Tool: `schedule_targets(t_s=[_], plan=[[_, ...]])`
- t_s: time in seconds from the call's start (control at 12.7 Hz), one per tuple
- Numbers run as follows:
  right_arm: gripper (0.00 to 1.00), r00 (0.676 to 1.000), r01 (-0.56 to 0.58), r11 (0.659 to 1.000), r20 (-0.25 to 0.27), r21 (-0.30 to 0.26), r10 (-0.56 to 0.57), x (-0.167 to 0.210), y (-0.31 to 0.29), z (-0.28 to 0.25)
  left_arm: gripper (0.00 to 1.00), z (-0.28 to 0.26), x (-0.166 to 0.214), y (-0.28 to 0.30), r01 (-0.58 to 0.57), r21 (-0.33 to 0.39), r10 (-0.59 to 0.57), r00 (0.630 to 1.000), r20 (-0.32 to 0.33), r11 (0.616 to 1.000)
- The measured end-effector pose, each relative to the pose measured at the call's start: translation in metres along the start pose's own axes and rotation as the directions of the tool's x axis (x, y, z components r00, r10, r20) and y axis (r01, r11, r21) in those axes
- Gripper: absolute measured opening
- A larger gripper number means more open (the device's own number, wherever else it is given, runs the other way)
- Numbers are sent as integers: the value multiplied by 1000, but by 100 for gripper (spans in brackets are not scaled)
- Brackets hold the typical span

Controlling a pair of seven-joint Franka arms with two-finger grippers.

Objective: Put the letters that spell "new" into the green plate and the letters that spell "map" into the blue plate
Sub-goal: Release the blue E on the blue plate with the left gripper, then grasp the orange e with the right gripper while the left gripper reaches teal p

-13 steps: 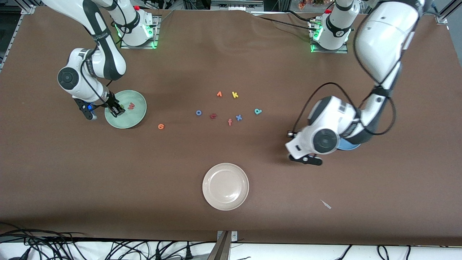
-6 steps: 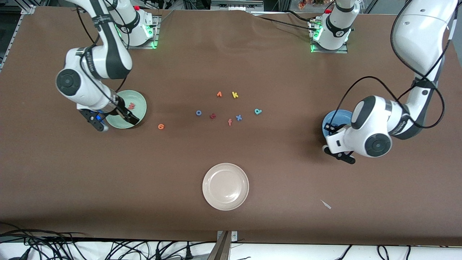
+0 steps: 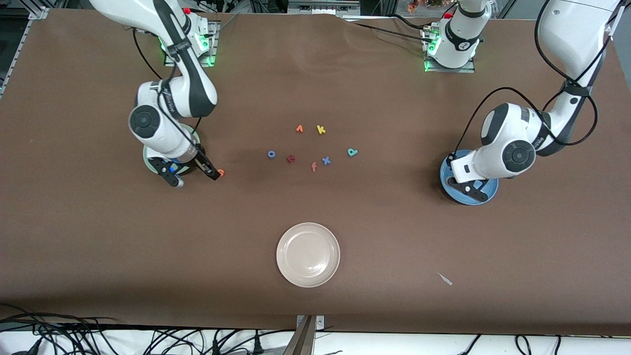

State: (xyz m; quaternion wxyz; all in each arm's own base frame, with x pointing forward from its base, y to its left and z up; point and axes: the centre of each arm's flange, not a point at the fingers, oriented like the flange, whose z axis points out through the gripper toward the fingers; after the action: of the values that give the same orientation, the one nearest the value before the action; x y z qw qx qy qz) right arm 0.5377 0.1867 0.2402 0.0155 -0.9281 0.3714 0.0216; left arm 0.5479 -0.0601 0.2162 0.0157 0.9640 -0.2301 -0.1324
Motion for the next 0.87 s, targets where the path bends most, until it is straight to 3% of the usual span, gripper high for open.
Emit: schedule_targets(t_s=[0.32, 0.47, 0.79, 0.87], plan=[[81, 997, -1, 999, -71, 48, 4, -12, 10, 43, 77, -25, 3, 6, 28, 12, -28, 1000, 8, 1000], [80, 995, 6, 998, -101, 69, 1, -18, 21, 58, 99, -34, 14, 44, 107, 10, -107, 994, -2, 994], [75, 991, 20, 995, -130, 96, -7, -25, 26, 69, 100, -46, 35, 155, 268, -39, -269, 962, -39, 963], [66, 991, 20, 995, -131, 98, -7, -25, 26, 68, 100, -45, 40, 182, 315, -58, -318, 946, -59, 947]])
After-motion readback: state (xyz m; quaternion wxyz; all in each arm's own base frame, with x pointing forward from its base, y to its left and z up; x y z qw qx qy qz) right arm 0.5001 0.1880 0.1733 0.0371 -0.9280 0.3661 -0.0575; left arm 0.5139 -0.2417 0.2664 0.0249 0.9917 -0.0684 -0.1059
